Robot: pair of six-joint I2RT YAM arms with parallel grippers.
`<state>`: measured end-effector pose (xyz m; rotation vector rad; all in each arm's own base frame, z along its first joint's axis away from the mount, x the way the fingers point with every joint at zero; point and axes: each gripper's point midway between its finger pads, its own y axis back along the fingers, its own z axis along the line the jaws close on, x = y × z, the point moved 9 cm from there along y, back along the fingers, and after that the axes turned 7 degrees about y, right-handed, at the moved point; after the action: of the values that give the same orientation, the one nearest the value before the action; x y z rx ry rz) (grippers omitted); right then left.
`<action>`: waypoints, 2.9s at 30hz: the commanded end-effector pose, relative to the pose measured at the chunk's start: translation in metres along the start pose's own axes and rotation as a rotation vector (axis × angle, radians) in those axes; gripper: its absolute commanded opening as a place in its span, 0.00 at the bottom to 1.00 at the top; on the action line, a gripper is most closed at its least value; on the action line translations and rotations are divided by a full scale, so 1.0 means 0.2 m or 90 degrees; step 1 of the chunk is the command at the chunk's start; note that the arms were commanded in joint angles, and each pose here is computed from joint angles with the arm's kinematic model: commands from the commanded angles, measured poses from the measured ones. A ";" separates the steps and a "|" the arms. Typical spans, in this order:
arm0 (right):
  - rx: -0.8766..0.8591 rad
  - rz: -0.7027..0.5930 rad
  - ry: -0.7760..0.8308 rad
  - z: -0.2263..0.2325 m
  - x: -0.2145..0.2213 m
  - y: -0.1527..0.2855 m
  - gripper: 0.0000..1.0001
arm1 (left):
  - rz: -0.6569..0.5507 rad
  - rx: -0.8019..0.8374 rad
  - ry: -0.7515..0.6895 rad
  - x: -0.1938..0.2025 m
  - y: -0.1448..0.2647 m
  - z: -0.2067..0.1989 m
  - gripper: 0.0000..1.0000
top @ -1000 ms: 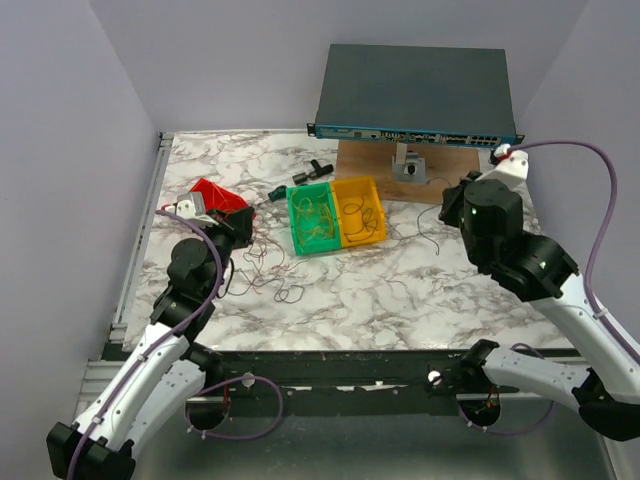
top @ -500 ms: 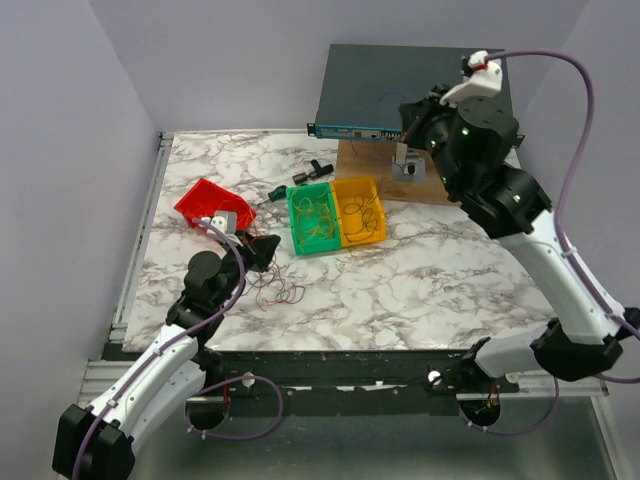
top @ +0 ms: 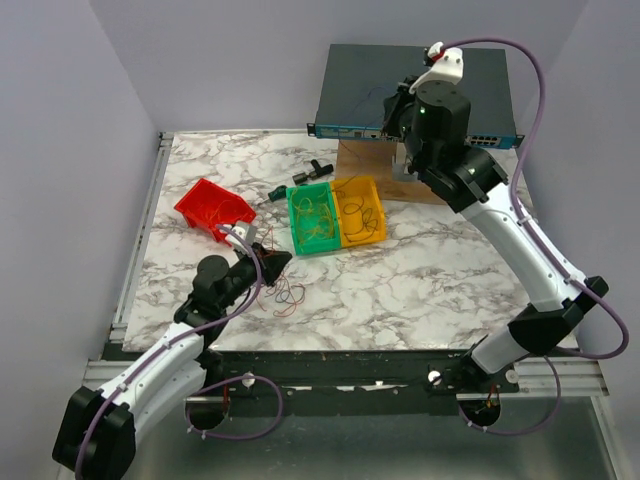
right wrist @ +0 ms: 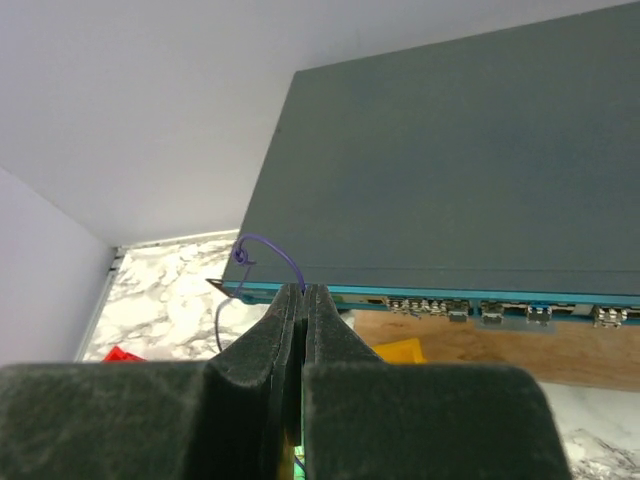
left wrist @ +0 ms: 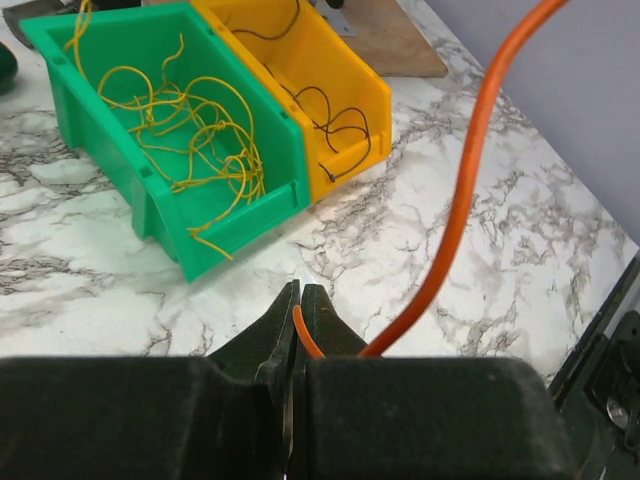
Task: Untangle the cables
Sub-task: Place the cable in the bin.
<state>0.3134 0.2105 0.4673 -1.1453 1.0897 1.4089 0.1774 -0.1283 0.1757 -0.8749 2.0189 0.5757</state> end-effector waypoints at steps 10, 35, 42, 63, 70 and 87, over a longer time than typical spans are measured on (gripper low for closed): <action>0.009 0.107 0.019 -0.11 0.41 0.06 0.01 | 0.005 0.063 -0.044 -0.01 -0.01 -0.04 0.00; 0.071 0.226 0.154 -0.05 1.01 -0.32 0.01 | 0.024 0.059 -0.062 0.00 -0.02 -0.07 0.00; 0.114 0.273 0.195 -0.13 1.29 -0.30 0.01 | 0.033 0.051 -0.065 0.01 -0.04 -0.06 0.00; 0.155 0.363 0.174 -0.17 1.76 -0.58 0.01 | 0.044 0.054 -0.074 0.02 -0.05 -0.08 0.00; 0.127 0.303 0.144 -0.15 1.43 -0.49 0.31 | 0.044 0.050 -0.075 0.02 -0.05 -0.08 0.00; -0.029 0.356 0.015 -0.25 1.35 0.03 0.63 | 0.048 0.057 -0.085 0.02 -0.06 -0.09 0.00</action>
<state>0.3201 0.2057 0.2043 -0.9669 1.5528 1.7185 0.1721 -0.1462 0.1723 -0.6941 1.9782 0.5858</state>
